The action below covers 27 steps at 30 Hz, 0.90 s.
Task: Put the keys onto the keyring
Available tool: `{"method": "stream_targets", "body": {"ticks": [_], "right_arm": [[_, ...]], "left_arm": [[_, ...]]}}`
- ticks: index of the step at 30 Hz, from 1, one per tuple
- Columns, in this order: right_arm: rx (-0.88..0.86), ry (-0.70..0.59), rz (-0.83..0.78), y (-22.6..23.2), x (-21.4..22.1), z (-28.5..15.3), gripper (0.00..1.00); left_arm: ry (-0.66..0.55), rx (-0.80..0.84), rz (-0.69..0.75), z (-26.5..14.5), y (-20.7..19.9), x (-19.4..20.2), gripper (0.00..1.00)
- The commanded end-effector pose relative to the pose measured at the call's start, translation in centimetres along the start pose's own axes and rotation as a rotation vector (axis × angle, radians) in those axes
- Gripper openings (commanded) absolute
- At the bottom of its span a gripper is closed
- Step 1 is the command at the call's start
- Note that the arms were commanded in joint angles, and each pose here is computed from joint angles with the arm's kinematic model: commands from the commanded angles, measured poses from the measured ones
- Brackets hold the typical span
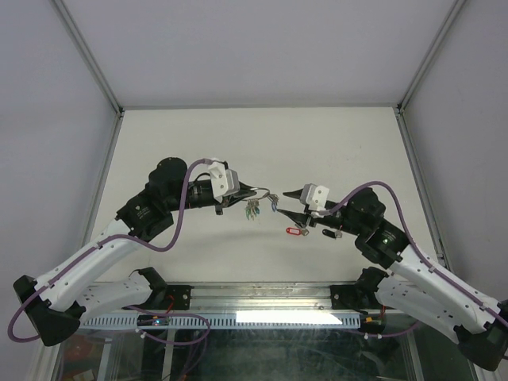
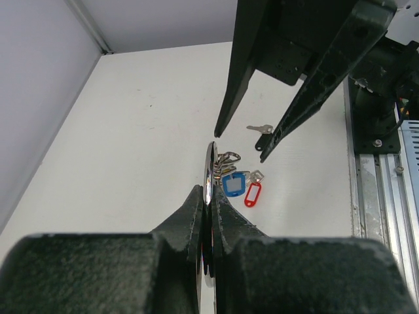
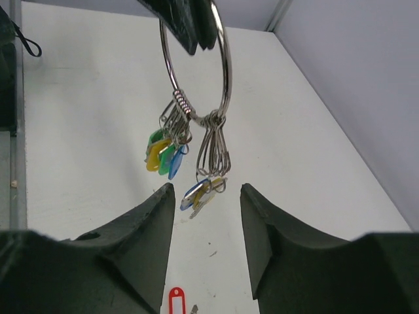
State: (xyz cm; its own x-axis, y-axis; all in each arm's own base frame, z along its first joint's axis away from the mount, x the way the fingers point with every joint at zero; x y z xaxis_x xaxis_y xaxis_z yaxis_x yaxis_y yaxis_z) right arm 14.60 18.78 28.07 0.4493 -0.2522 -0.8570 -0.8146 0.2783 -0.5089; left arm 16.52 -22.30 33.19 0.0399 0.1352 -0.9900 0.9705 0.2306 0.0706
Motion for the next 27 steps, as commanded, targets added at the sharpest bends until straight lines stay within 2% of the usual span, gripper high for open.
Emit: {"method": "stream_targets", "body": {"ticks": [1,3,9,16,27], "right_arm": [[0.087,-0.092,-0.088,-1.2,-0.8,0.6,0.47],[0.089,-0.096,-0.090,-1.2,-0.7,0.8,0.47],[0.126,-0.090,-0.123,-2.0,-0.6,1.5,0.36],[0.143,-0.104,-0.120,-2.3,-0.9,1.5,0.30],[0.170,-0.107,-0.121,-2.5,-1.1,1.2,0.27]], "left_arm": [[-0.104,-0.057,0.049,-0.7,0.6,-2.8,0.00],[-0.104,-0.063,0.049,-0.7,0.6,-2.8,0.00],[-0.102,-0.058,0.050,-0.7,0.6,-2.7,0.00],[-0.102,-0.059,0.050,-0.7,0.6,-2.7,0.00],[-0.102,-0.056,0.051,-0.7,0.6,-2.7,0.00]]}}
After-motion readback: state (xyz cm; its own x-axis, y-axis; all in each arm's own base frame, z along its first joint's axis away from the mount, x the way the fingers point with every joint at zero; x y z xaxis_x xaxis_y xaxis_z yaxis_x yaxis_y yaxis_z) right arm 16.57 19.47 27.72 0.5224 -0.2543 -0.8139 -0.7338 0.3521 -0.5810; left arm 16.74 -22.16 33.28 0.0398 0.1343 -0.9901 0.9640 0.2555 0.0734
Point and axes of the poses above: each gripper's point midway between its finger pads, its own z axis out along the fingers, its own y axis along the line the jaws close on, x = y × z, the point moved 7 cm from there along -z, back along the fingers, and after that the axes turned 11 degrees about -z, right-handed, at the moved point
